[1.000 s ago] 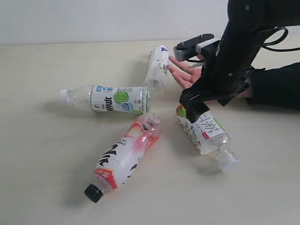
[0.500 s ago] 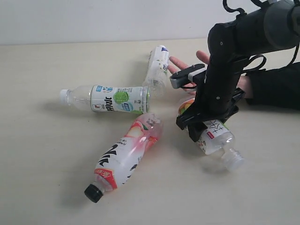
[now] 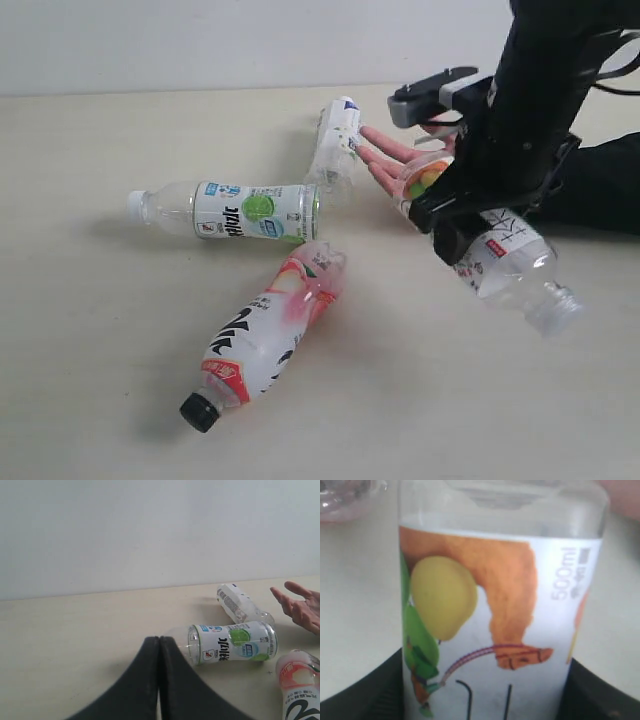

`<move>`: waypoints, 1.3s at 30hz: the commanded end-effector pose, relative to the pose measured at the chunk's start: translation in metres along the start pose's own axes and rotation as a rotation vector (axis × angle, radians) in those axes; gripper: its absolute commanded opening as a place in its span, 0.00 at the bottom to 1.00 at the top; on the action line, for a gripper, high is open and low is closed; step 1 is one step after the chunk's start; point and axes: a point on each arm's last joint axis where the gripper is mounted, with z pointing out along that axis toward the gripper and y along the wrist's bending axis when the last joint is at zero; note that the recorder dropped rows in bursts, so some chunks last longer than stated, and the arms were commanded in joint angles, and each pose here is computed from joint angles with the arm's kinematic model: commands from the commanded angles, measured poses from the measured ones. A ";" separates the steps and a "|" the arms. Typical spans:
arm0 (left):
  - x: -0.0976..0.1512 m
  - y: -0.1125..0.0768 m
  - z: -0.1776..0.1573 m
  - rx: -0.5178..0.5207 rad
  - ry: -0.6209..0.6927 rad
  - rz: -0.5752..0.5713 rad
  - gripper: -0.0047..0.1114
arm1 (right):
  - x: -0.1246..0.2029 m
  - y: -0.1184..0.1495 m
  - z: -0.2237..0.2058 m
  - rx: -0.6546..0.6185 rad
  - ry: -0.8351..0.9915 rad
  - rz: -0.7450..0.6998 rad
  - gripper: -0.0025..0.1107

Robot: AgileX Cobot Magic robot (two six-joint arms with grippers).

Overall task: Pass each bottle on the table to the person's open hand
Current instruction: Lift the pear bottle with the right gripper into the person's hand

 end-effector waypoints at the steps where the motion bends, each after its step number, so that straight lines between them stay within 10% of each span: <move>1: 0.000 0.000 0.000 0.000 -0.007 -0.009 0.04 | -0.009 -0.009 -0.037 0.078 -0.128 0.057 0.02; 18: 0.000 0.000 0.000 0.000 -0.007 -0.009 0.04 | -0.099 -0.050 0.013 -0.024 -0.086 0.309 0.02; 39: 0.000 0.000 0.000 0.000 -0.007 -0.009 0.04 | -0.105 -0.059 0.048 0.025 0.042 0.325 0.03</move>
